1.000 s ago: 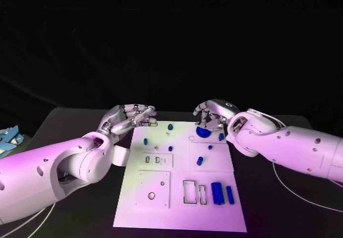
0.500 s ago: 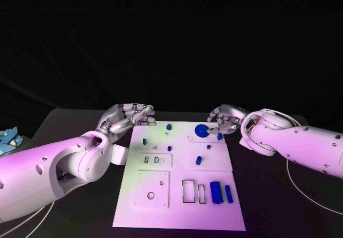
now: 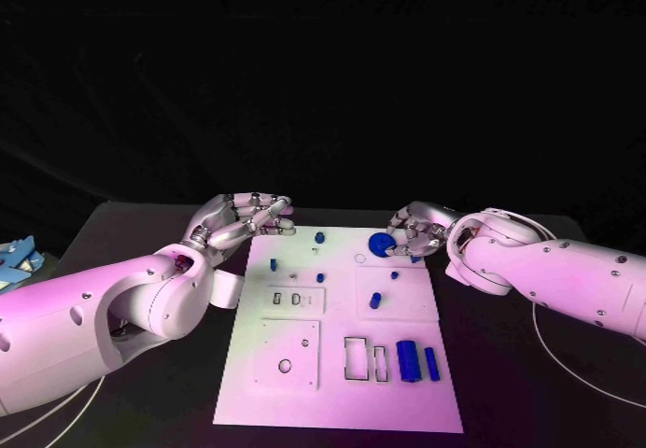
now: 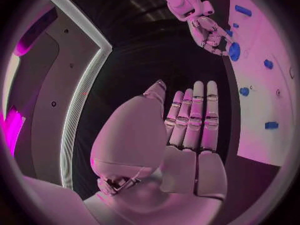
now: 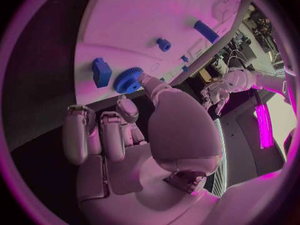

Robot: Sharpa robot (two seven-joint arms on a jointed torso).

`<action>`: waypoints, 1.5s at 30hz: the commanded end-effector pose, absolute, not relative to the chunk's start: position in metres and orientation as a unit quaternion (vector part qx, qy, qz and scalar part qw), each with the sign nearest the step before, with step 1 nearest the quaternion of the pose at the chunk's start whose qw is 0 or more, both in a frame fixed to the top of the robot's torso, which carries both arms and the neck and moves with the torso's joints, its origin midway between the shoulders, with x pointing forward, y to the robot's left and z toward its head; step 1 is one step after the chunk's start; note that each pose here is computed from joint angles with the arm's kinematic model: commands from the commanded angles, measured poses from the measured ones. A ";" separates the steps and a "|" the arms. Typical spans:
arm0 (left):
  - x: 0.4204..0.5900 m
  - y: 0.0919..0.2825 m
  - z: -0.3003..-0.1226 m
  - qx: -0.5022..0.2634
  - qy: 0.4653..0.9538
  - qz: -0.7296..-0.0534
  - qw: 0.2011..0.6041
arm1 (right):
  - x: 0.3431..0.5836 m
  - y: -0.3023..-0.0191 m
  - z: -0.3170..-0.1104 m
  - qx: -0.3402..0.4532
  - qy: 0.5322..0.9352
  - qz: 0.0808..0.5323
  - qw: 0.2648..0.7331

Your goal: Assemble the parts on the task board

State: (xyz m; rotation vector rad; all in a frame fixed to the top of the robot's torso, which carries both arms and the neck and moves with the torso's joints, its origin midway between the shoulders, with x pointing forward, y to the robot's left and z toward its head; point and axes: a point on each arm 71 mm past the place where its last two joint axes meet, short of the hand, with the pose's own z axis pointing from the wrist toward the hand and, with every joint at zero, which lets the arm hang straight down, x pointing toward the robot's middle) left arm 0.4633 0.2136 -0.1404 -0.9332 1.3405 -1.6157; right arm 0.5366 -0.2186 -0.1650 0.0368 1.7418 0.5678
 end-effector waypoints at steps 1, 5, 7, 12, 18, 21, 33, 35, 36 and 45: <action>0.463 0.212 -0.139 -0.366 0.532 -0.649 0.402 | 0.537 -0.216 -0.165 0.014 0.753 0.245 0.611; 0.463 0.212 -0.139 -0.366 0.532 -0.649 0.402 | 0.538 -0.213 -0.165 0.011 0.750 0.247 0.614; 0.463 0.212 -0.139 -0.366 0.532 -0.649 0.401 | 0.538 -0.211 -0.165 0.009 0.748 0.248 0.616; 0.463 0.211 -0.139 -0.366 0.533 -0.650 0.400 | 0.539 -0.208 -0.165 0.003 0.745 0.246 0.620; 0.463 0.211 -0.140 -0.366 0.533 -0.649 0.400 | 0.540 -0.207 -0.168 0.000 0.747 0.243 0.619; 0.463 0.211 -0.140 -0.366 0.533 -0.650 0.400 | 0.541 -0.206 -0.170 -0.004 0.749 0.240 0.618; 0.463 0.212 -0.140 -0.366 0.535 -0.650 0.397 | 0.539 -0.203 -0.174 -0.034 0.750 0.227 0.621; 0.463 0.212 -0.140 -0.366 0.535 -0.650 0.397 | 0.539 -0.203 -0.175 -0.039 0.748 0.224 0.623; 0.463 0.212 -0.140 -0.366 0.535 -0.650 0.396 | 0.539 -0.203 -0.175 -0.042 0.747 0.223 0.625; 0.463 0.212 -0.140 -0.366 0.536 -0.650 0.396 | 0.536 -0.199 -0.171 -0.062 0.717 0.225 0.656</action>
